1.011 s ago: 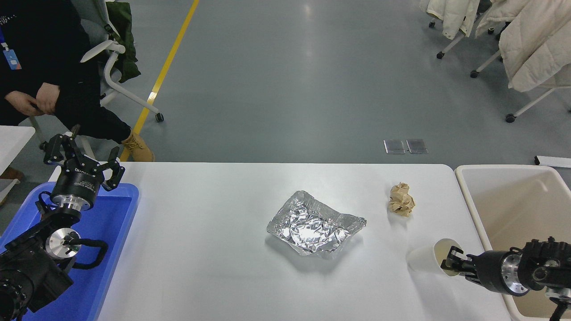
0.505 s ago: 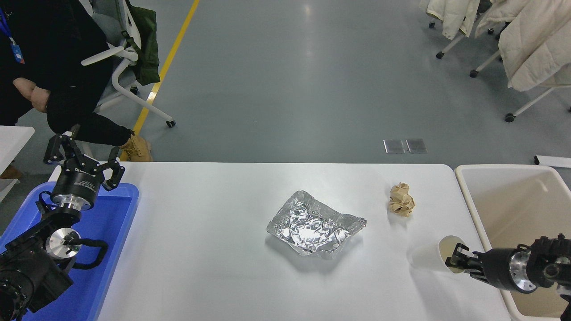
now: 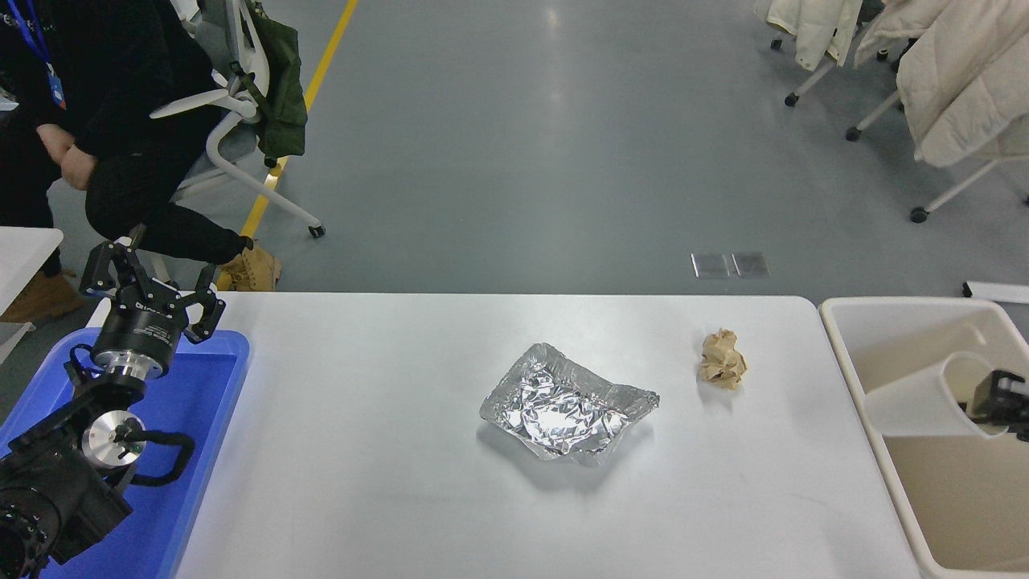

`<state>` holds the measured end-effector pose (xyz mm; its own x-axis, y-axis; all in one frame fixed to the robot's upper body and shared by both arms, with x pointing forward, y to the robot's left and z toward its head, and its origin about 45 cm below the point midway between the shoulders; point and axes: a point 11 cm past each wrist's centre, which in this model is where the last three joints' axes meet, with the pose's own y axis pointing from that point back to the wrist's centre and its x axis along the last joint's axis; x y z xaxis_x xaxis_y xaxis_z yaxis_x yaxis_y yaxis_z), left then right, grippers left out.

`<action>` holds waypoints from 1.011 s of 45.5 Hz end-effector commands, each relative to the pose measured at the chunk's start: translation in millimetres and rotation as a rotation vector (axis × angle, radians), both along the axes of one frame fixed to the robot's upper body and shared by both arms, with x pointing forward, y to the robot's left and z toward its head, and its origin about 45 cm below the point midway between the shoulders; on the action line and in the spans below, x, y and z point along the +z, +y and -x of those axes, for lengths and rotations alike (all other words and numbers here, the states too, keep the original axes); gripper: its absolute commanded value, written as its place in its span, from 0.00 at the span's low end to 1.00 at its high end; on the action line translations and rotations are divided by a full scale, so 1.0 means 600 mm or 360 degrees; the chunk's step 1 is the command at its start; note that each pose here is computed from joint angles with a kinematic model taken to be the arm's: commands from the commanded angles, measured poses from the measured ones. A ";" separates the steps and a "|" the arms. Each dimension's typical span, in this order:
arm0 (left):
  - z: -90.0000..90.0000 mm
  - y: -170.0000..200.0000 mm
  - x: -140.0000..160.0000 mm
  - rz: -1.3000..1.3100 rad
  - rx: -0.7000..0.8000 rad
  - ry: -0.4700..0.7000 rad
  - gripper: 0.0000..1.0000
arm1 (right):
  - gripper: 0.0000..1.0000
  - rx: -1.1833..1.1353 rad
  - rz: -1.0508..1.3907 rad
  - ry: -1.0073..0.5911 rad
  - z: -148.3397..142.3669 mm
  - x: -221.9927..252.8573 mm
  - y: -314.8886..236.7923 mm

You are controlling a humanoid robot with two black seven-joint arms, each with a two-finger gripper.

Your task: Clean the table surface

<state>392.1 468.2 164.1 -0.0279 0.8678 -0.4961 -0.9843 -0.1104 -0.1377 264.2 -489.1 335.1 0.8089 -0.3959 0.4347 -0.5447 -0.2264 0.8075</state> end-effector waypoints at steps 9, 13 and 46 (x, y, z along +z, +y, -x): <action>0.000 0.000 0.000 -0.0002 -0.0001 0.0001 1.00 | 0.00 0.0008 0.0084 -0.0013 0.028 0.063 -0.035; 0.000 0.000 0.000 -0.0002 -0.0001 0.0001 1.00 | 0.00 -0.0064 0.0123 -0.0024 0.025 0.063 -0.059; 0.000 0.000 0.000 -0.0002 -0.0001 0.0001 1.00 | 0.00 -0.1087 0.0241 -0.0276 -0.055 -0.242 -0.180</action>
<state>392.0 468.4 164.0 -0.0283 0.8679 -0.4959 -0.9843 -0.1107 -0.1375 300.1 -590.8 257.7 0.5000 -0.6366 0.5872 -0.6470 0.1761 0.7419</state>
